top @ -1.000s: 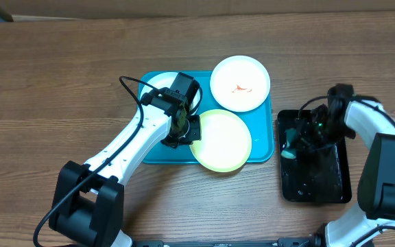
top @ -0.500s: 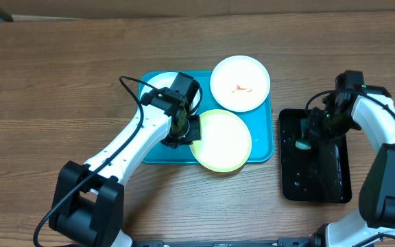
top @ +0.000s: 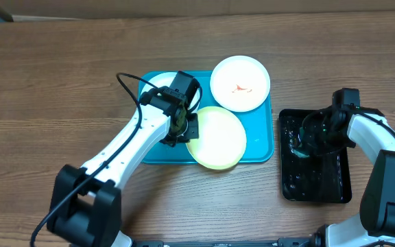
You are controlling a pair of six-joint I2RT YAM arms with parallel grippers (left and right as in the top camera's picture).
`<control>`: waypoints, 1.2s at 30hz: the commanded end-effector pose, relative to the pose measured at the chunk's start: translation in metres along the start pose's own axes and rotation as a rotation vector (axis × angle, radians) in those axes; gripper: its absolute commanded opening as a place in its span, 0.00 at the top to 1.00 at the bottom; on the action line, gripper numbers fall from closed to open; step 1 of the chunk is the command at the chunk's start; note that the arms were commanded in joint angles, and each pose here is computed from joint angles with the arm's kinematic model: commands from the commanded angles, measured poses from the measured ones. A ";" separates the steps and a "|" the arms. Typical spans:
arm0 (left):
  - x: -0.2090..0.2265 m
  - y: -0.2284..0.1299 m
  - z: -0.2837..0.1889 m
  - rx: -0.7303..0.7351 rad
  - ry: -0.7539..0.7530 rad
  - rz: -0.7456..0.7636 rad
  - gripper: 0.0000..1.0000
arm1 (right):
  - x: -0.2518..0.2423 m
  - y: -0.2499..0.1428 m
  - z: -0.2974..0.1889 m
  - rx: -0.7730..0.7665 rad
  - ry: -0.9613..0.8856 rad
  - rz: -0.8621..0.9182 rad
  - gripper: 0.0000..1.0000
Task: Clean dirty plates on tray and stack at the side
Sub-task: 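Carry the yellow plate left and set it on the table with left gripper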
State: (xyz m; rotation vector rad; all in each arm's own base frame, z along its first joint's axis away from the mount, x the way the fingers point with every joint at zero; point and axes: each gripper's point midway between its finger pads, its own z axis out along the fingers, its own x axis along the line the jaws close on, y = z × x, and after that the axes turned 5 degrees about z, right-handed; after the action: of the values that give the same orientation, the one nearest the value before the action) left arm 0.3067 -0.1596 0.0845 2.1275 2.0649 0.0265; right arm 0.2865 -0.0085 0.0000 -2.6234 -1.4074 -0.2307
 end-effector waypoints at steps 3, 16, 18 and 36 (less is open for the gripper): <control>0.008 0.027 -0.052 -0.197 0.059 0.018 0.96 | -0.023 -0.023 0.021 0.086 -0.084 0.033 0.90; 0.130 0.048 -0.110 -0.390 0.427 -0.238 0.96 | -0.024 -0.024 0.021 0.089 -0.085 0.031 0.90; 0.150 0.047 -0.108 -0.369 0.409 -0.309 0.96 | -0.024 -0.024 0.021 0.089 -0.085 0.031 0.90; 0.305 0.010 -0.037 -0.098 0.146 -0.908 0.96 | -0.025 -0.026 0.020 0.098 -0.088 0.010 0.90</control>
State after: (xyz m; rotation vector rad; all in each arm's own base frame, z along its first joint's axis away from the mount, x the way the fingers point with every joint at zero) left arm 0.3152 0.1521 0.0980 1.0612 2.8501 0.2865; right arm 0.2856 -0.0083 0.0000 -2.6148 -1.4202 -0.2277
